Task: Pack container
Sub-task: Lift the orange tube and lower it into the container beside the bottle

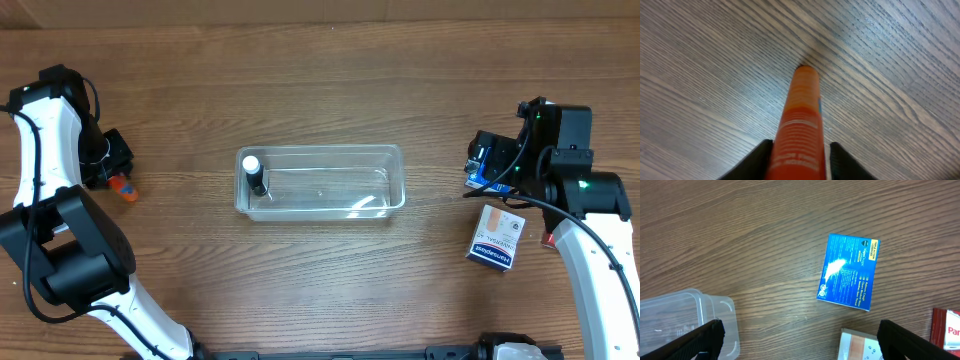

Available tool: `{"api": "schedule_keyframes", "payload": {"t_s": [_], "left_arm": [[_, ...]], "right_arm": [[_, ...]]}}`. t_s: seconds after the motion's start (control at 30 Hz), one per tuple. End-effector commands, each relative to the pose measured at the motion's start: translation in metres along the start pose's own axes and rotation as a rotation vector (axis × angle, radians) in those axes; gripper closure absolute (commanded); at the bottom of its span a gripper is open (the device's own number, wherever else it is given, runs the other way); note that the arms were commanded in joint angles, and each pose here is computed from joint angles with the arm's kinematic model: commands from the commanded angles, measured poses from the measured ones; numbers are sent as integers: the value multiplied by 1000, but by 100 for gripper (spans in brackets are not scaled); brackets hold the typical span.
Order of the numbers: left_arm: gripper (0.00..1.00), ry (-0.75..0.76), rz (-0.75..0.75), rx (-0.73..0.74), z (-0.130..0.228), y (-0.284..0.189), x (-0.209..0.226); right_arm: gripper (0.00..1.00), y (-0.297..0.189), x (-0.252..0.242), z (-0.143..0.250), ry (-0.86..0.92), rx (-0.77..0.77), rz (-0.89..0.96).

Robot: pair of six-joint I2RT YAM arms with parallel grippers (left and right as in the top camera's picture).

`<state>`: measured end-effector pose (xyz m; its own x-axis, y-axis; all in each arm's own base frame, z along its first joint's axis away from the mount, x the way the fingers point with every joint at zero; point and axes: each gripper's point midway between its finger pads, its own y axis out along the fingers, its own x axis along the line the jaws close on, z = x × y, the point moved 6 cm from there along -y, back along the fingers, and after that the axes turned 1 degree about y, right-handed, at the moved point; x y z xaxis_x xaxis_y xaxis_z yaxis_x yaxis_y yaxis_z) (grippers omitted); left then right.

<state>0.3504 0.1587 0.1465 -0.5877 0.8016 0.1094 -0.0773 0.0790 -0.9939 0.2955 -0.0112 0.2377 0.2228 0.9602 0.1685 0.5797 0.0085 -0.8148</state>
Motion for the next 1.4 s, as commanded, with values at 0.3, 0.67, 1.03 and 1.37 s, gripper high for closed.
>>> {"api": "schedule_keyframes", "payload": {"t_s": [0.3,0.67,1.03,1.37], "left_arm": [[96,24,49,18,16,-17,-10],[96,377,369,-421,177,-205,-77],[96,491,295,-211,206,-105,-129],[96,517,238,-135,194,-58,-160]], "right_arm": [[0,-4,1,-8,4,-24,-5],[0,-4,1,-8,4,-24,-5],[0,-4,1,-7,4,-23,-5],[0,-4,1,-7,4,-22,-5]]}}
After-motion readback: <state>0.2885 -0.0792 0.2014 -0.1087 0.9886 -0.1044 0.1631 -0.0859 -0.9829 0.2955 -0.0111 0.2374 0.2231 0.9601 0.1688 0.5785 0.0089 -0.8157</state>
